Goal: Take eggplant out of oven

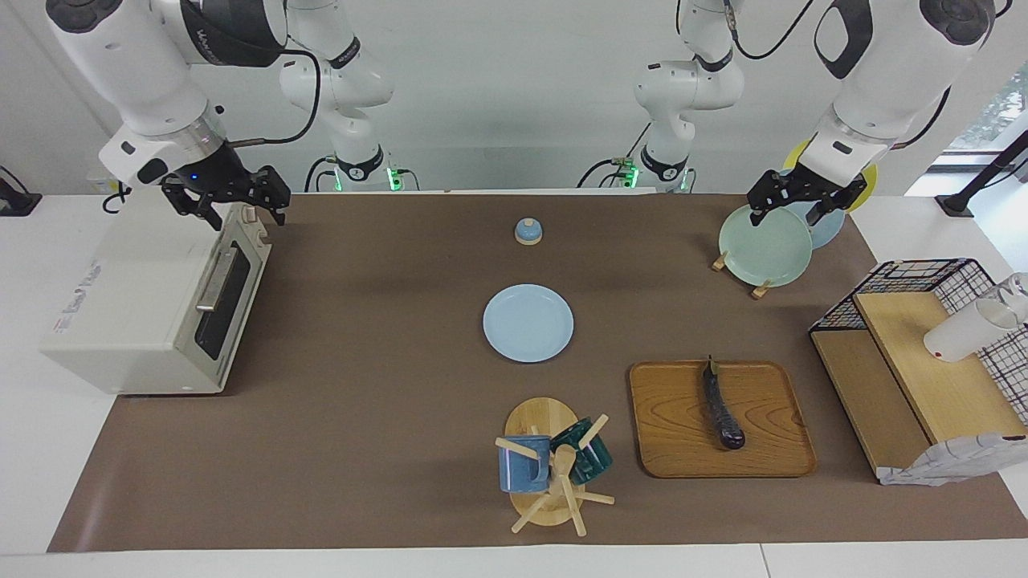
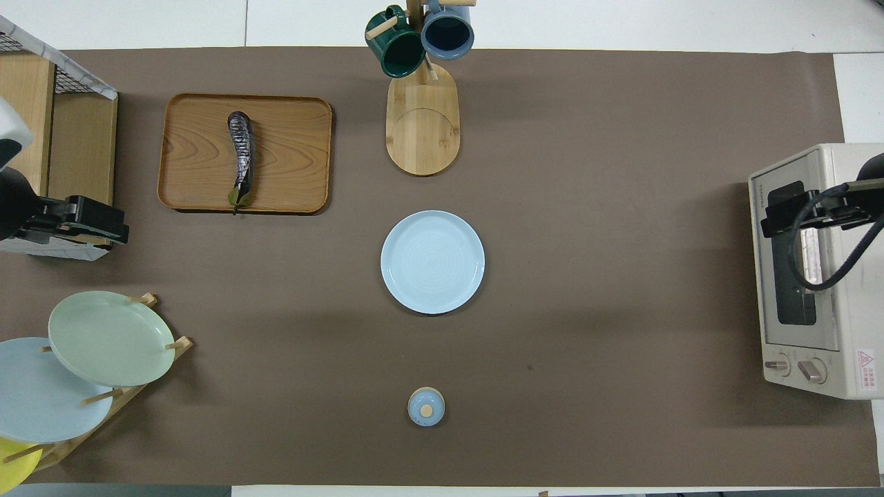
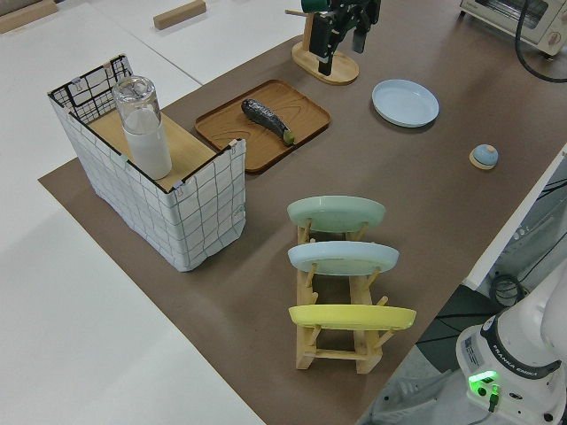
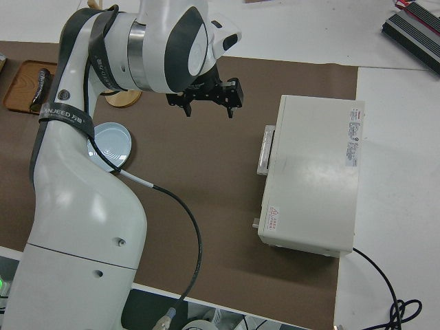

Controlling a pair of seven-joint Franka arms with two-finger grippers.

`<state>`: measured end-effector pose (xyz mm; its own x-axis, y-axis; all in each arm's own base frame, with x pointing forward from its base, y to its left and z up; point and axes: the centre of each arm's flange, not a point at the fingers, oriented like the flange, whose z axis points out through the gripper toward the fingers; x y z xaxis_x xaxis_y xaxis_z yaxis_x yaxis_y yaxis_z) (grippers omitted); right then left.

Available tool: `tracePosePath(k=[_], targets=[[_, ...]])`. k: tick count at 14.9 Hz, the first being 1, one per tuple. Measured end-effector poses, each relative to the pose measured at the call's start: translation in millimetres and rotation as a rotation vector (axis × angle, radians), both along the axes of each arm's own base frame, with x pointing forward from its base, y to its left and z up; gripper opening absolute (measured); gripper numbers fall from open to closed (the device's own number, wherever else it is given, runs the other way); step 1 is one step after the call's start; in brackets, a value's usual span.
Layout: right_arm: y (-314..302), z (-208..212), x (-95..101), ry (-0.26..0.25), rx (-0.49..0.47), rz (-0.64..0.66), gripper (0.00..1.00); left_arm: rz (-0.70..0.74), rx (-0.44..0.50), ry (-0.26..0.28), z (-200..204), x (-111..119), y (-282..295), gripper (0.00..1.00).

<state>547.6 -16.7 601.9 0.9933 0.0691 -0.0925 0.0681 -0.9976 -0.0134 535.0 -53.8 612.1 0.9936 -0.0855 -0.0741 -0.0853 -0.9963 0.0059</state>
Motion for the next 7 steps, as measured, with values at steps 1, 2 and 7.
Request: tracePosePath(k=[1,2,7], targets=[[0.0,0.1,0.0,0.0,0.0,0.0,1.0,-0.004,0.003,-0.002,3.6,-0.6,-1.7,1.0],[0.0,0.3,0.0,-0.001,0.0,0.0,1.0,-0.006,0.004,-0.004,5.0,-0.8,-2.9,1.0],[0.0,0.6,0.1,-0.001,0.0,0.0,1.0,-0.003,0.004,-0.004,4.8,-0.5,-1.4,1.0]])
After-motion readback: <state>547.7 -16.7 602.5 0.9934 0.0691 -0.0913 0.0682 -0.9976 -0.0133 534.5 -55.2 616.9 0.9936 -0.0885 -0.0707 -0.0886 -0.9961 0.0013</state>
